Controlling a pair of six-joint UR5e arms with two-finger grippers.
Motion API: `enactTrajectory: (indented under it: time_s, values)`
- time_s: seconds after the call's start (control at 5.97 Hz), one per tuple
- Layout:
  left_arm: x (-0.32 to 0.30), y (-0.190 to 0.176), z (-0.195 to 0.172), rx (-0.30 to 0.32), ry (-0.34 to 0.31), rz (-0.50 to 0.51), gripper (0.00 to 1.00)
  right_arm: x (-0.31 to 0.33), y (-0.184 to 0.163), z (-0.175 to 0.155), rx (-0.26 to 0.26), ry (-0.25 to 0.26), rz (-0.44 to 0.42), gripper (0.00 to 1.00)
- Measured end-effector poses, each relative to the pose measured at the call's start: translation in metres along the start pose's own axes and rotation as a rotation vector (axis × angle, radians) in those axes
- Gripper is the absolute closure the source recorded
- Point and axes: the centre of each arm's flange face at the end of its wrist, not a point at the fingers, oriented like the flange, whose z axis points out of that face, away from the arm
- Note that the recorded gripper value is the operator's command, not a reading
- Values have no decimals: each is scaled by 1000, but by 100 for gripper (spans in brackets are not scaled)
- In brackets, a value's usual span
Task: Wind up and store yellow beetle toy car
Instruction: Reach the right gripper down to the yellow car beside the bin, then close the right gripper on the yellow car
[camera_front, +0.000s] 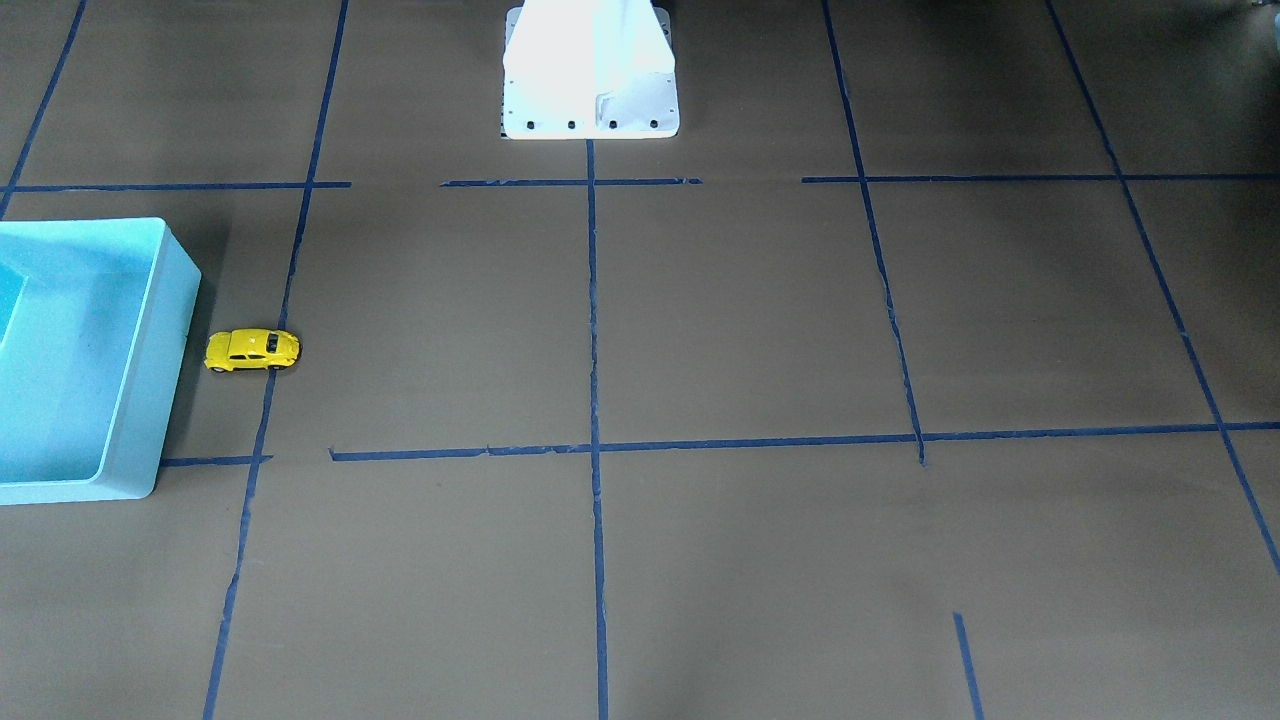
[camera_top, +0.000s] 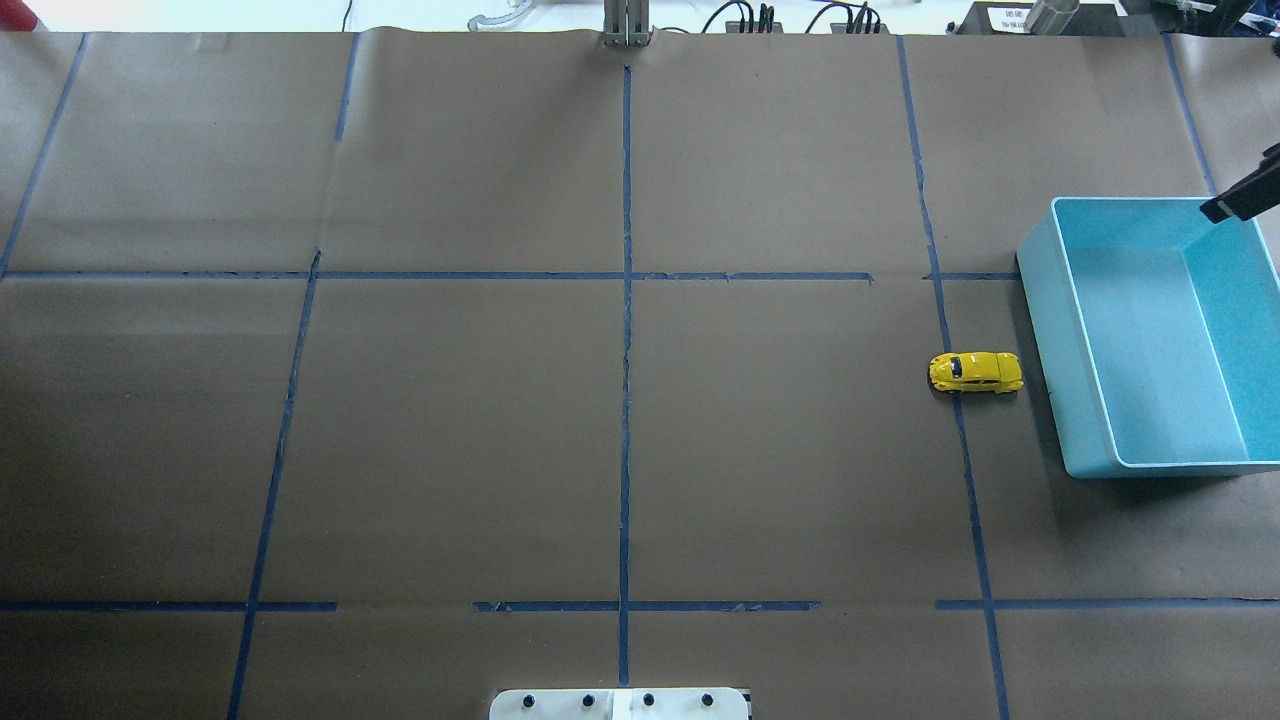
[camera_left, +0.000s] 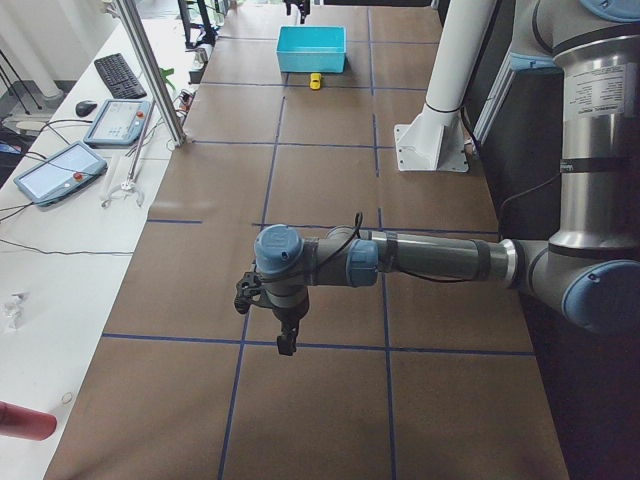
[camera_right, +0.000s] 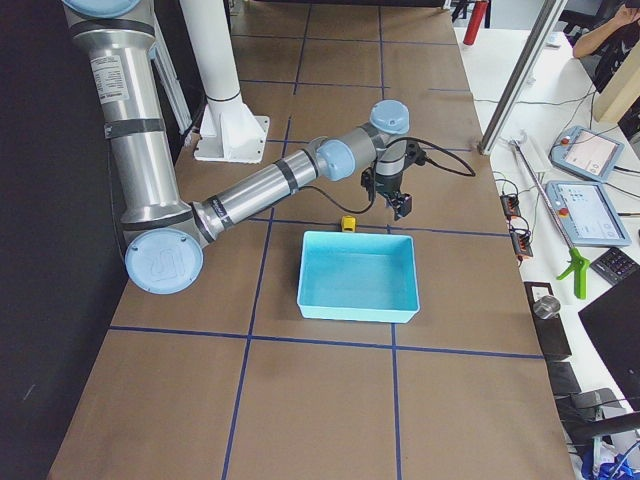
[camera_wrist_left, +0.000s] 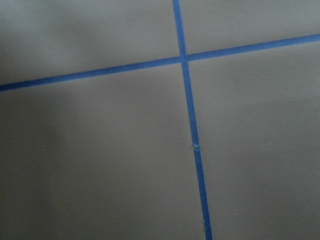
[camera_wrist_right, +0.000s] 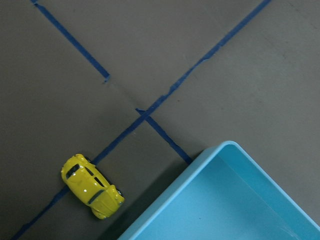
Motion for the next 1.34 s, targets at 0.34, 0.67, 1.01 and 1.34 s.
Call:
enactTrajectory:
  time_s: [0.34, 0.67, 1.01, 1.34]
  values:
    - [3, 8, -5, 38, 11, 15, 0, -33, -5, 12, 48, 23, -269, 0]
    - [4, 13, -3, 41, 44, 15, 0, -57, -3, 48, 17, 26, -471, 0]
    - [5, 13, -2, 37, 48, 16, 0, -109, -22, 96, -23, -6, -585, 0]
    - [5, 14, -1, 22, 45, 1, 0, -152, -27, 138, -83, 45, -684, 0]
